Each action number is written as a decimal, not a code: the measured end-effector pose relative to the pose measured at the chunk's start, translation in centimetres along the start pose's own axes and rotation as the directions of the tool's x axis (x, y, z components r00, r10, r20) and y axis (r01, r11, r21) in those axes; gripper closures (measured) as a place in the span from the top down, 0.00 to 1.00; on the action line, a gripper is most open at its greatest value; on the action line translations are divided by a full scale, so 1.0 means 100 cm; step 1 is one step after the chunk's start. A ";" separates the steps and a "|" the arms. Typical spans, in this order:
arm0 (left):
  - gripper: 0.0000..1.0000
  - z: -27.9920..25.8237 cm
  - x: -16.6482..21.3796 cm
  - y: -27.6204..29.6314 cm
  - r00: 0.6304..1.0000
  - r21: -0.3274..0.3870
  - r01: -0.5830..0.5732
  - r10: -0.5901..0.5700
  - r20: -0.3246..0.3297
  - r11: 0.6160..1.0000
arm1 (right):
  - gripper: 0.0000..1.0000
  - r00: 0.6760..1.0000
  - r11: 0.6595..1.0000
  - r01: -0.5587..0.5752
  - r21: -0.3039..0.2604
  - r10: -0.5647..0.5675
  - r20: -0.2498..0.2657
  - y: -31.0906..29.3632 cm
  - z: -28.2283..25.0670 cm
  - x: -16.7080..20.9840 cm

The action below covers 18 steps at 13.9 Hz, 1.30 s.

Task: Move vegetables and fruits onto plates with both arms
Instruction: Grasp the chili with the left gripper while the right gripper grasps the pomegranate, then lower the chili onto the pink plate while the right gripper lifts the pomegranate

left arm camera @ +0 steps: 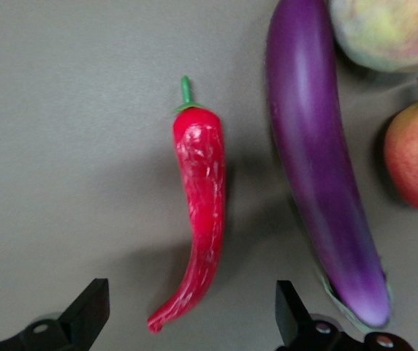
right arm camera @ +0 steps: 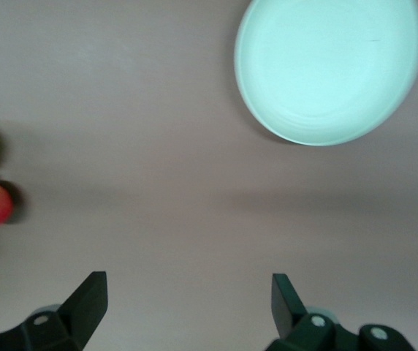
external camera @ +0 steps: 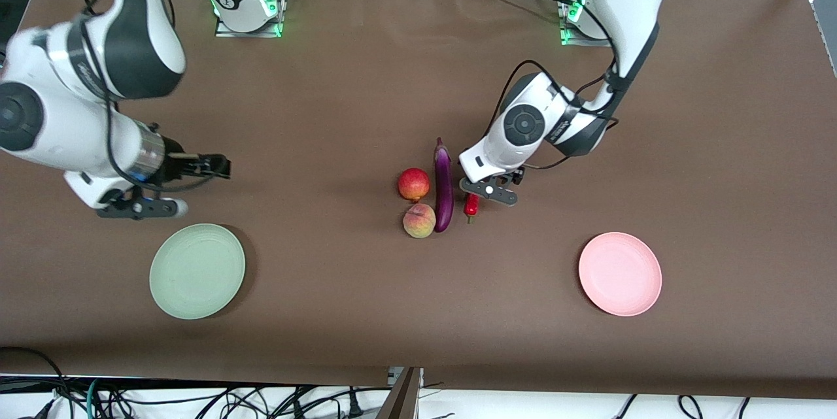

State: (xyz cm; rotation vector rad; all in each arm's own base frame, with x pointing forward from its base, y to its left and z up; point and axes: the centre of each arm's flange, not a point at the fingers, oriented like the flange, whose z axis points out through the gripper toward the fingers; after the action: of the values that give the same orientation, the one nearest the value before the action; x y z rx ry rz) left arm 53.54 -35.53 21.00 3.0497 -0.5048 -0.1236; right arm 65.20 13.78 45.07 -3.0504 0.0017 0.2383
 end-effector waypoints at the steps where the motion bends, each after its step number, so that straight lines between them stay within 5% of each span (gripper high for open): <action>1: 1.00 0.010 0.000 0.003 1.000 0.022 -0.024 0.024 -0.014 0.999 | 0.99 1.000 1.000 -0.004 0.022 0.004 0.007 -0.004 0.015 0.007; 3: 0.94 0.027 0.001 0.005 0.998 0.036 -0.052 0.053 -0.037 0.998 | 0.99 1.000 0.999 -0.006 0.037 0.006 0.015 -0.017 0.045 0.019; 10: 0.21 0.032 0.005 0.003 0.997 0.034 -0.056 0.058 -0.053 0.998 | 1.00 0.998 0.997 -0.055 0.050 0.055 0.002 -0.137 0.124 0.012; 14: 0.20 -0.006 0.017 -0.029 0.999 0.078 0.002 0.001 -0.034 0.997 | 0.99 0.995 0.992 -0.102 0.074 0.103 -0.014 -0.192 0.152 -0.002; 18: 0.20 -0.088 0.027 -0.136 0.991 0.120 0.122 -0.114 -0.072 0.985 | 1.00 0.985 0.983 -0.152 0.098 0.159 -0.068 -0.264 0.199 -0.027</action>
State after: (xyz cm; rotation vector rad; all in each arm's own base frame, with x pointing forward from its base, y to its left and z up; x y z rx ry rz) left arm 61.18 -23.20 28.78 3.1922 -0.3392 0.0033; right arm 59.66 41.68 28.03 -2.9670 0.2504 0.1278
